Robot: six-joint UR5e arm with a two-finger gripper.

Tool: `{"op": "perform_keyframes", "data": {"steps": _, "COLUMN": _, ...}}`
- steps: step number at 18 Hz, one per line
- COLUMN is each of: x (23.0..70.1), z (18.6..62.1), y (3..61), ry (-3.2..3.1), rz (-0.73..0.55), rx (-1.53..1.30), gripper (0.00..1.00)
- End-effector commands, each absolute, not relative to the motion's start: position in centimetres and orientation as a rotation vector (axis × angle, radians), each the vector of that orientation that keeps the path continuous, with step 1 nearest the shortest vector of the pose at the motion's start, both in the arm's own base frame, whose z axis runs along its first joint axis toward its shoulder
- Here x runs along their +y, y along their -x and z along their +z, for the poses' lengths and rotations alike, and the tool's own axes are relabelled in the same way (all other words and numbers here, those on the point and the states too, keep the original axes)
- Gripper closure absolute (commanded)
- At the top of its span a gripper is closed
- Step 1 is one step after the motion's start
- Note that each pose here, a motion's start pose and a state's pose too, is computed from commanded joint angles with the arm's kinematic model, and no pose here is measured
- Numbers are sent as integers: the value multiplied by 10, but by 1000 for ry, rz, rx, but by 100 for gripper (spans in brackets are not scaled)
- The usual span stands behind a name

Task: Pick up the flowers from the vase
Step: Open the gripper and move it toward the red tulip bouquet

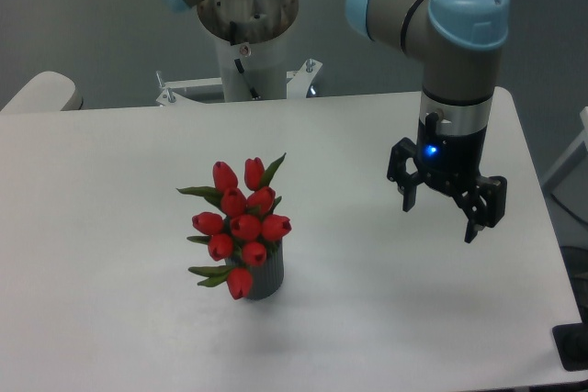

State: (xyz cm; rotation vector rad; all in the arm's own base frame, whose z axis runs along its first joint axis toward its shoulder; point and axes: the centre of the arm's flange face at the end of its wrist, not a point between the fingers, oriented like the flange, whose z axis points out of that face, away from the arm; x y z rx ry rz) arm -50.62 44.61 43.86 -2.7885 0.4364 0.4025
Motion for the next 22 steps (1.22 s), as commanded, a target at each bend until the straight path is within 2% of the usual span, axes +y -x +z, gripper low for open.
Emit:
{"op": "perform_keyframes", "data": {"steps": 11, "x": 447, "z": 435, "y": 504, "ry": 2778, "rz": 382, "rx": 434, "gripper": 0}}
{"op": "perform_keyframes", "data": {"steps": 20, "x": 457, "z": 435, "y": 494, "ry": 2669, "rz": 280, "rx": 424, "gripper": 0}}
{"op": "perform_keyframes", "data": {"steps": 22, "x": 460, "z": 432, "y": 488, "ry": 2618, "rz": 216, "rx": 402, "gripper": 0}}
